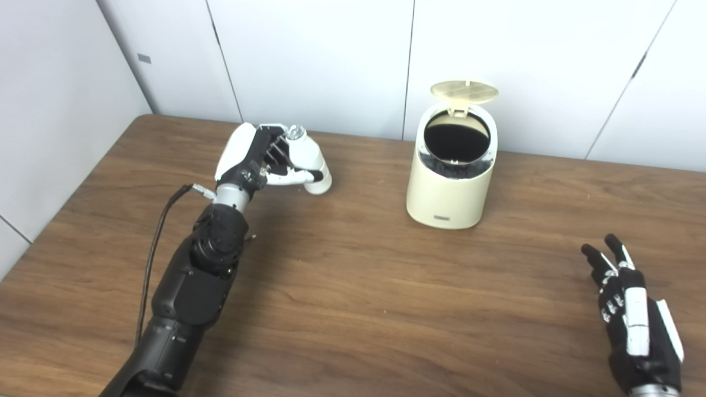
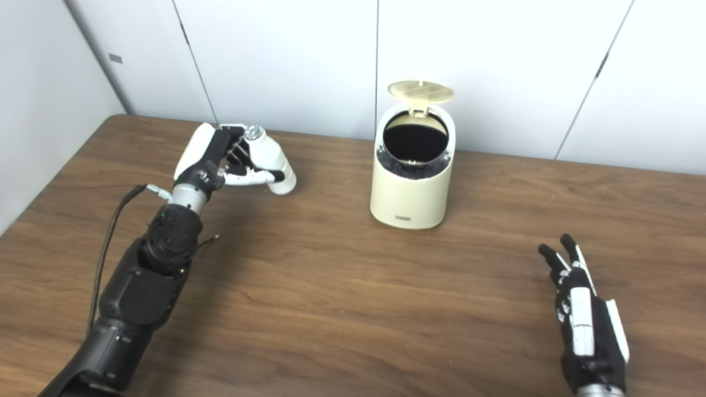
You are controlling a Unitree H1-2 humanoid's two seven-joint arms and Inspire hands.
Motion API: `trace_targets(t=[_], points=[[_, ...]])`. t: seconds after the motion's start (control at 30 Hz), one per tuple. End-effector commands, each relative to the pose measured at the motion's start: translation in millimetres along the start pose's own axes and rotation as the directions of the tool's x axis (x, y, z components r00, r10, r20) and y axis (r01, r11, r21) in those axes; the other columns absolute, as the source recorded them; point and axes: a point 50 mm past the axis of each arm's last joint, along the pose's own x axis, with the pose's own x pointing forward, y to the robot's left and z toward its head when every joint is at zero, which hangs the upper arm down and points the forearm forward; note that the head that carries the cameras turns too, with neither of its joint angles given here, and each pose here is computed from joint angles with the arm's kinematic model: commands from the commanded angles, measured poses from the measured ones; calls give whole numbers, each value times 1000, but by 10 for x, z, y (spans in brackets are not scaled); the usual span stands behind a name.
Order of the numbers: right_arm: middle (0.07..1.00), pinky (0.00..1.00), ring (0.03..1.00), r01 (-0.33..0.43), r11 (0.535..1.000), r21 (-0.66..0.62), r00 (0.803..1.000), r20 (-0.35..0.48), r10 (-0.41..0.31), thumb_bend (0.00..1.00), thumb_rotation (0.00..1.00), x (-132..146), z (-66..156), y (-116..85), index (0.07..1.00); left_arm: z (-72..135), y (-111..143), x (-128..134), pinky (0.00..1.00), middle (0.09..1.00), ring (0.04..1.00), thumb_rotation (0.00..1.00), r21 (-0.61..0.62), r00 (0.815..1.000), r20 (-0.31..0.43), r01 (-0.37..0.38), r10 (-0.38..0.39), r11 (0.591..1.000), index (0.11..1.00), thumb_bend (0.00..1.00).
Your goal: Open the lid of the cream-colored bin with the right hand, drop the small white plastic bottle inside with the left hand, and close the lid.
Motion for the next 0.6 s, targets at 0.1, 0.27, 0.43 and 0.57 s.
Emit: trace_targets(t=[0.1, 0.27, 0.43, 0.57], points=[[883, 1000, 957, 1, 1000, -4, 997, 81, 0, 593, 999, 72, 77, 3, 952, 520, 191, 63, 281, 451, 361, 0, 15, 982, 165, -99, 95, 995, 542, 494], [888, 1000, 958, 2, 1000, -18, 997, 81, -1, 609, 994, 84, 31, 30, 955, 801, 214, 2, 339, 455, 396, 0, -5, 949, 279, -153, 148, 988, 522, 499], [873, 981, 939, 14, 999, -38, 996, 83, -11, 603, 1000, 77, -22, 39, 944, 1077, 207, -78, 347, 464, 403, 0, -4, 893, 403, -218, 201, 976, 512, 501], [874, 973, 942, 13, 1000, -18, 997, 80, -12, 612, 986, 76, -39, 63, 943, 1276, 181, -108, 275, 457, 367, 0, -2, 853, 472, -252, 223, 968, 538, 495]])
